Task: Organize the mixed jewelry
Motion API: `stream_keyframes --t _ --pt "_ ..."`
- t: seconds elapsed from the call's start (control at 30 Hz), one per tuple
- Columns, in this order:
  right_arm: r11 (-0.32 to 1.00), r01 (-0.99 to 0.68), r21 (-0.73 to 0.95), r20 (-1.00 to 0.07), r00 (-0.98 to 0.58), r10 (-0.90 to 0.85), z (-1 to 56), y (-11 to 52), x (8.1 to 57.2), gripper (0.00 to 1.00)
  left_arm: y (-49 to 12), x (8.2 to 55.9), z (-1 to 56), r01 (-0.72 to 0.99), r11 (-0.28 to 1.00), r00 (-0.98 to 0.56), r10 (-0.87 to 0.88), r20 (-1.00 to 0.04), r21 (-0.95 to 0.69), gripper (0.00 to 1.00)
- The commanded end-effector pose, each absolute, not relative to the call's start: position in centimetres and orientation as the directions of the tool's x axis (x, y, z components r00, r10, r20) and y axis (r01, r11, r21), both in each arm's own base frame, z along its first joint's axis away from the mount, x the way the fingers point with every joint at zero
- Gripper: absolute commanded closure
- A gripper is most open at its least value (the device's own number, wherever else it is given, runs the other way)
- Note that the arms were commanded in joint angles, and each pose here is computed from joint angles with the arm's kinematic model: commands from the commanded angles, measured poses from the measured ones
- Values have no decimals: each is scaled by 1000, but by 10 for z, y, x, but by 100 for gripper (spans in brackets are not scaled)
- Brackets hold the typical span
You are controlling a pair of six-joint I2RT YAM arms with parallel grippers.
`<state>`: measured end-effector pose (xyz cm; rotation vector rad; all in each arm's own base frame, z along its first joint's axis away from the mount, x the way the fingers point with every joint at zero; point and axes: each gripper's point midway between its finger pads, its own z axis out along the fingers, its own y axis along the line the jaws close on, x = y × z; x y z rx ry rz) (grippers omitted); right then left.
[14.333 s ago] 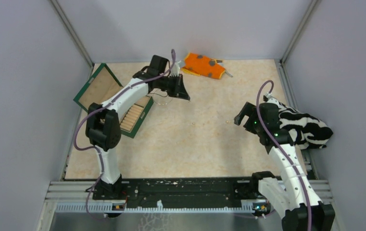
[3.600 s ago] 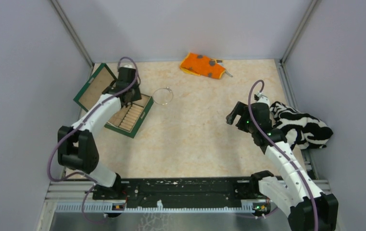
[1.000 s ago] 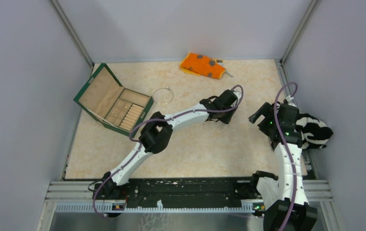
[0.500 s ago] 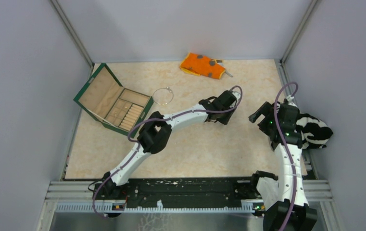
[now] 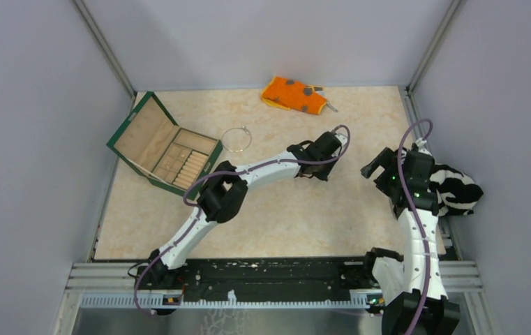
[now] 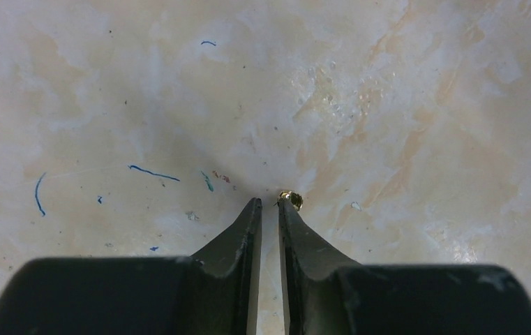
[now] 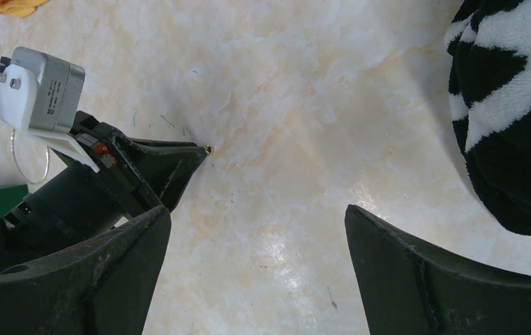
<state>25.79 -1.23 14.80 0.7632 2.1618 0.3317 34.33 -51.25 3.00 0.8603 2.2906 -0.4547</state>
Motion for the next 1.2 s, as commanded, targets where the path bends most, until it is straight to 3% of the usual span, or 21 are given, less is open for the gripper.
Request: stream_keyframes --t 0.0,0.2,0.7,1.17 --pt "794 378 476 -639 -472 608 158 -13 262 6 -511 342 55 686 721 -565 441 -698 -100 81" --pt "794 378 477 -636 -476 608 157 -12 260 6 -515 343 58 690 715 -558 425 -712 -114 84" --pt "794 380 475 -635 -477 608 155 -12 259 6 -522 342 66 698 702 -557 412 -721 -138 74" --pt "793 381 474 -632 -479 609 153 -11 257 6 -528 347 62 701 700 -552 412 -725 -136 74"
